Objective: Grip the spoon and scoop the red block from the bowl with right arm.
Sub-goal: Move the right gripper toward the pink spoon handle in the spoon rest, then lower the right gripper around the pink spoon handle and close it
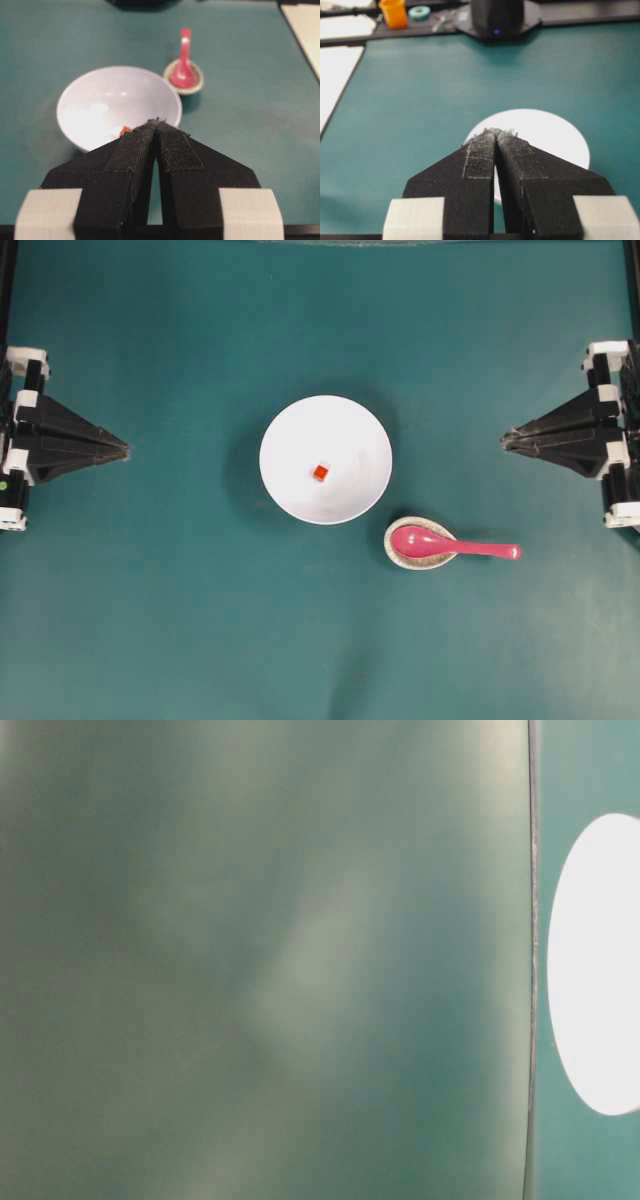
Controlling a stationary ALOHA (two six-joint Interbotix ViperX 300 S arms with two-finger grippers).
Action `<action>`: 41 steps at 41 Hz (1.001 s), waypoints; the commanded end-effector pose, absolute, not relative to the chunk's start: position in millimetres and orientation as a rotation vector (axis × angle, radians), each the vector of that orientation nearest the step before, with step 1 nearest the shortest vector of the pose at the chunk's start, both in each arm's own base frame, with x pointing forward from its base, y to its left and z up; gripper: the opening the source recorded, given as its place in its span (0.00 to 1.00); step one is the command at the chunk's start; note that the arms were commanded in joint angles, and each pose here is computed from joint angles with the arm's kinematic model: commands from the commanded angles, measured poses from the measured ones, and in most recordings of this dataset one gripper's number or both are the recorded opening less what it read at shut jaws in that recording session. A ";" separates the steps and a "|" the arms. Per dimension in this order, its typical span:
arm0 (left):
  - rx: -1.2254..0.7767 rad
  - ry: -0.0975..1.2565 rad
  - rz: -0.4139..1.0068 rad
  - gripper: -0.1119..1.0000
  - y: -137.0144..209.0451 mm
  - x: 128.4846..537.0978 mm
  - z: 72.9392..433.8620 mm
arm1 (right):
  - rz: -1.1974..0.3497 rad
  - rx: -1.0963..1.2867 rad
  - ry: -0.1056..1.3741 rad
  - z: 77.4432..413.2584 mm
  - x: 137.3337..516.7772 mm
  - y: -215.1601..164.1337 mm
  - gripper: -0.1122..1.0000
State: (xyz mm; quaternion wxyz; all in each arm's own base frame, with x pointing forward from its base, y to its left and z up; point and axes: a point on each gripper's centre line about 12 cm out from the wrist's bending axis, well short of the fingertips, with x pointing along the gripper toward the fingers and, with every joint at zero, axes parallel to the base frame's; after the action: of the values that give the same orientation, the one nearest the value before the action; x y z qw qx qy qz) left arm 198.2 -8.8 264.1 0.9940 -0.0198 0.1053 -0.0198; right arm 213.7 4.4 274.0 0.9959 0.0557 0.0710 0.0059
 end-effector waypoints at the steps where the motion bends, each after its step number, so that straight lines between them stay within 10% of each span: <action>1: -0.041 0.190 -0.046 0.10 -10.2 201.3 273.1 | 0.023 0.118 0.112 285.8 216.6 6.7 0.10; 13: -0.042 0.208 -0.046 0.10 -10.2 200.9 271.0 | 0.021 0.181 0.147 280.7 217.2 7.9 0.14; 26: -0.042 0.207 -0.042 0.10 -9.6 200.9 271.2 | 0.004 0.249 0.273 255.0 224.2 9.1 0.57; 41: -0.042 0.211 -0.042 0.10 -9.5 200.6 269.7 | 0.045 0.284 0.287 202.7 239.8 25.3 0.58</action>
State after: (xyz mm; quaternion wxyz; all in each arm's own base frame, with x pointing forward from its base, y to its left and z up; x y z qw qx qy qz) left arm 197.7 -8.8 261.9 0.9930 -0.0196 0.1145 -0.0195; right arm 235.2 21.0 204.3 0.9779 0.1315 0.1614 0.0166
